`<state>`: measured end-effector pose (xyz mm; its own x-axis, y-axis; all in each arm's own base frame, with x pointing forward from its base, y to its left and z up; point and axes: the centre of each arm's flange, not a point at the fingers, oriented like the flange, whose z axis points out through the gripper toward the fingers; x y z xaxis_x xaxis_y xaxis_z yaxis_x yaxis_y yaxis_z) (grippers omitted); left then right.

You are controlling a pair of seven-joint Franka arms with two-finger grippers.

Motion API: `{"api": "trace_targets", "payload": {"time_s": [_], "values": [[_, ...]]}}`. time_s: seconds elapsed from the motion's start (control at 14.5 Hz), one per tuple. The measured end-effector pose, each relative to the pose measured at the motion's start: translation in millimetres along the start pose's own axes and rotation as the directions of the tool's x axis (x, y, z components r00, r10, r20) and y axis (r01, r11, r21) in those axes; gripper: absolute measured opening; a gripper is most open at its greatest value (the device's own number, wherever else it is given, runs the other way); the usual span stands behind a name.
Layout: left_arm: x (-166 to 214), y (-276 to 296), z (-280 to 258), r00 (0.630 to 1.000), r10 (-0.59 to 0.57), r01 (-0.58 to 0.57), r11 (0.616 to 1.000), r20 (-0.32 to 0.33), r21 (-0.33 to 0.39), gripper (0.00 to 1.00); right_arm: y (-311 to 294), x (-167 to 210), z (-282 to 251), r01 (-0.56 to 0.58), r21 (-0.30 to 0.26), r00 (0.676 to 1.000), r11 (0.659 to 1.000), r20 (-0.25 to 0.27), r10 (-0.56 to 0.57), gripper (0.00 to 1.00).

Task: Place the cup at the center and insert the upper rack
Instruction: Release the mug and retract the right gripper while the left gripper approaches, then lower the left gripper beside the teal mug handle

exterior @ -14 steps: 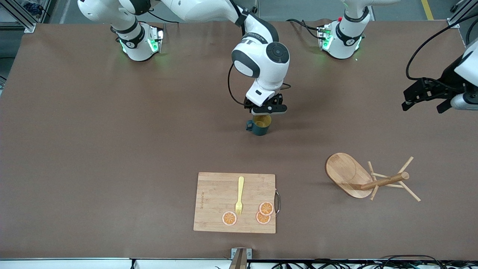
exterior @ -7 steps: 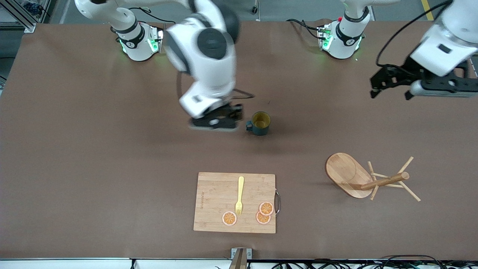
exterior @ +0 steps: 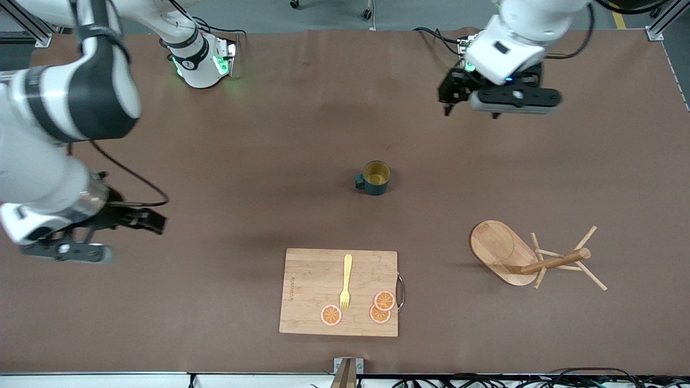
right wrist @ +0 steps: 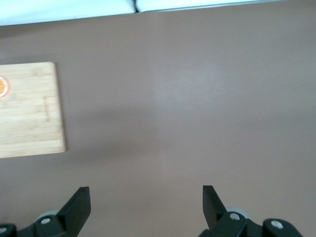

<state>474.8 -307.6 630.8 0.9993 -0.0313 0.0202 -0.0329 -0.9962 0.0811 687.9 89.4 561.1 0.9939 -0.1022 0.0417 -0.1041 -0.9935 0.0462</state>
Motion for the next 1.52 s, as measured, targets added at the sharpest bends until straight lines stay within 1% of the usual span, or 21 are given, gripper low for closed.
{"api": "trace_targets", "payload": {"time_s": [0.07,0.21,0.34,0.55,0.69,0.83,1.1,1.31,1.52], "values": [[-5,20,8,1.000,-0.010,0.010,1.000,0.000,-0.015,1.00,24,1,-7,-0.006,0.001,1.000,1.000,-0.001,0.006,1.00],[-15,60,25,0.999,-0.035,0.034,0.999,-0.004,-0.039,1.00,63,-3,-21,-0.025,0.001,1.000,1.000,0.014,0.025,1.00],[-32,103,47,0.997,-0.064,0.063,0.998,-0.033,-0.008,1.00,88,-12,-36,-0.020,0.023,1.000,1.000,0.009,0.020,1.00],[-74,170,87,0.989,-0.107,0.112,0.993,-0.101,0.045,1.00,117,-32,-46,0.023,0.096,1.000,0.995,0.006,-0.023,1.00],[-99,206,113,0.980,-0.131,0.142,0.988,-0.150,0.060,1.00,133,-44,-47,0.042,0.113,0.999,0.993,0.016,-0.044,1.00],[-120,232,136,0.964,-0.165,0.183,0.980,-0.207,0.074,1.00,137,-51,-48,0.060,0.116,0.998,0.991,0.020,-0.063,1.00],[-166,275,197,0.913,-0.220,0.270,0.957,-0.344,0.104,1.00,139,-77,-48,0.063,0.126,0.998,0.990,0.020,-0.066,1.00],[-195,299,255,0.852,-0.256,0.332,0.939,-0.456,0.093,1.00,140,-108,-44,0.073,0.124,0.997,0.990,0.026,-0.077,1.00],[-206,307,307,0.791,-0.284,0.378,0.923,-0.541,0.068,1.00,140,-124,-49,0.089,0.105,0.995,0.990,0.025,-0.092,1.00]]}}
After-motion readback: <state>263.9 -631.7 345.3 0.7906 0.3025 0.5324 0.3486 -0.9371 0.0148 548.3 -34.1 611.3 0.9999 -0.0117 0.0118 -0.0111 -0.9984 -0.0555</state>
